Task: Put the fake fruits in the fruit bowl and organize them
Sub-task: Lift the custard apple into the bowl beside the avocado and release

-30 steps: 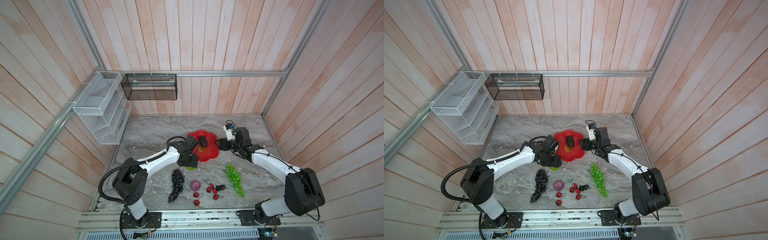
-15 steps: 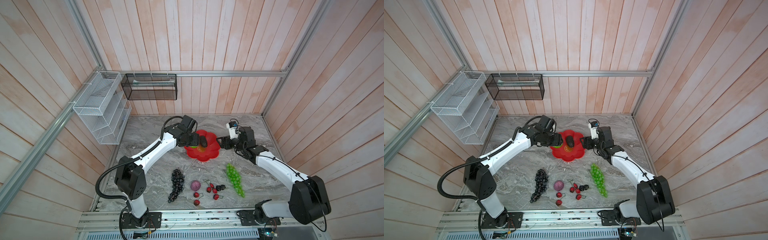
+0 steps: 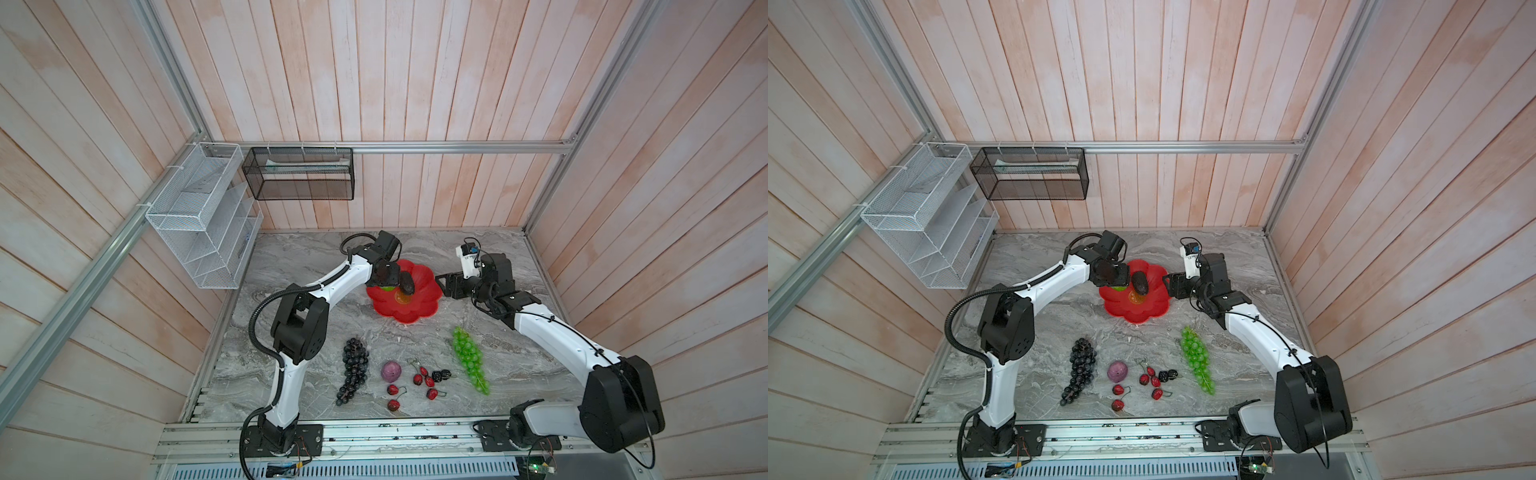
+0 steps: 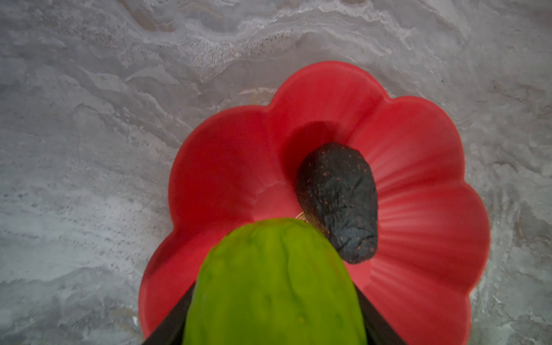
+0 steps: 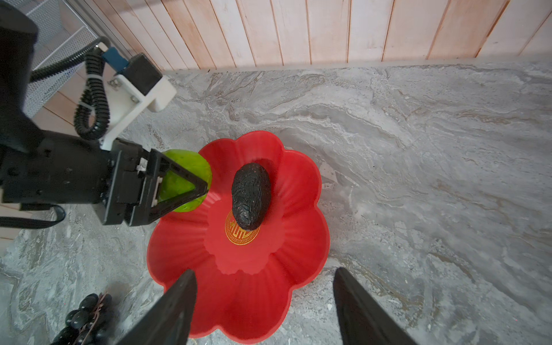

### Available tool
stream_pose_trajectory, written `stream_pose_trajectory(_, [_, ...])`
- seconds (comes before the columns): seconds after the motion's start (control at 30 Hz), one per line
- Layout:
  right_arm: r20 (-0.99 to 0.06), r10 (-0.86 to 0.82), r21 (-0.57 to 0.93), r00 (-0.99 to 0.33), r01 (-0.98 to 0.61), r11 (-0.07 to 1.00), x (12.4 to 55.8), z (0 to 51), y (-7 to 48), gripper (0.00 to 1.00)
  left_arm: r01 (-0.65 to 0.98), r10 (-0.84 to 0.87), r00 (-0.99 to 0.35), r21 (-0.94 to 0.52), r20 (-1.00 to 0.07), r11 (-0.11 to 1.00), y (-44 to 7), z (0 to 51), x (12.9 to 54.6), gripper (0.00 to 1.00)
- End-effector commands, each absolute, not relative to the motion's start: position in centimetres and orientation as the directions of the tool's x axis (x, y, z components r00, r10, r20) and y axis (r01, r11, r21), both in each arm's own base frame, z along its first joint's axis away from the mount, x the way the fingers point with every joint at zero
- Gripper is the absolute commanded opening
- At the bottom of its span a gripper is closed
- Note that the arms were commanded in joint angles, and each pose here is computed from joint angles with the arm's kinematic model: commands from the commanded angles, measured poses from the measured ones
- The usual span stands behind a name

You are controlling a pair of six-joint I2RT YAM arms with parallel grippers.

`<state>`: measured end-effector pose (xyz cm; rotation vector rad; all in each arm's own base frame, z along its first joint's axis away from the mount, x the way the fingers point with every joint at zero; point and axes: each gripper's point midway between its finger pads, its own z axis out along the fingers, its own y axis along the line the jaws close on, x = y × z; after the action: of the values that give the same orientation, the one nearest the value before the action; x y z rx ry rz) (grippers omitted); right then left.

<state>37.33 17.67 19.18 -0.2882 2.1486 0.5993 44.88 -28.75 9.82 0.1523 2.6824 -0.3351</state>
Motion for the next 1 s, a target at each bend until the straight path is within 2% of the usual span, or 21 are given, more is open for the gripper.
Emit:
stream_pose_trajectory(0.0, [-0.795,-0.002,0.308,-0.607,-0.406,0.860,36.7,19.1,17.1,0.73,0.163,0.058,-0.890,-0.196,-0.453,0.967,-29.3,9.5,46.2,0.33])
stream_pose_trajectory(0.43, [-0.791,-0.005,0.325,-0.611,-0.428,0.843,36.0,18.8,17.0,0.73,0.111,0.021,-0.915,-0.202,-0.404,0.973,-29.9,6.0,46.8,0.36])
stream_pose_trajectory(0.6, [-0.794,-0.002,0.326,-0.607,-0.429,0.842,35.8,18.9,16.9,0.73,0.120,0.026,-0.915,-0.209,-0.402,0.971,-30.7,5.7,46.6,0.47])
stream_pose_trajectory(0.8, [-0.794,0.001,0.328,-0.608,-0.427,0.843,35.6,19.0,16.8,0.73,0.134,0.037,-0.910,-0.208,-0.412,0.969,-31.3,5.8,46.5,0.67])
stream_pose_trajectory(0.9, [-0.794,0.003,0.328,-0.608,-0.425,0.844,35.5,19.0,16.7,0.73,0.136,0.036,-0.907,-0.210,-0.419,0.968,-31.3,6.2,46.5,0.69])
stream_pose_trajectory(0.97, [-0.793,0.001,0.329,-0.609,-0.427,0.842,35.4,19.0,16.7,0.73,0.138,0.038,-0.904,-0.207,-0.426,0.969,-31.2,6.6,46.5,0.74])
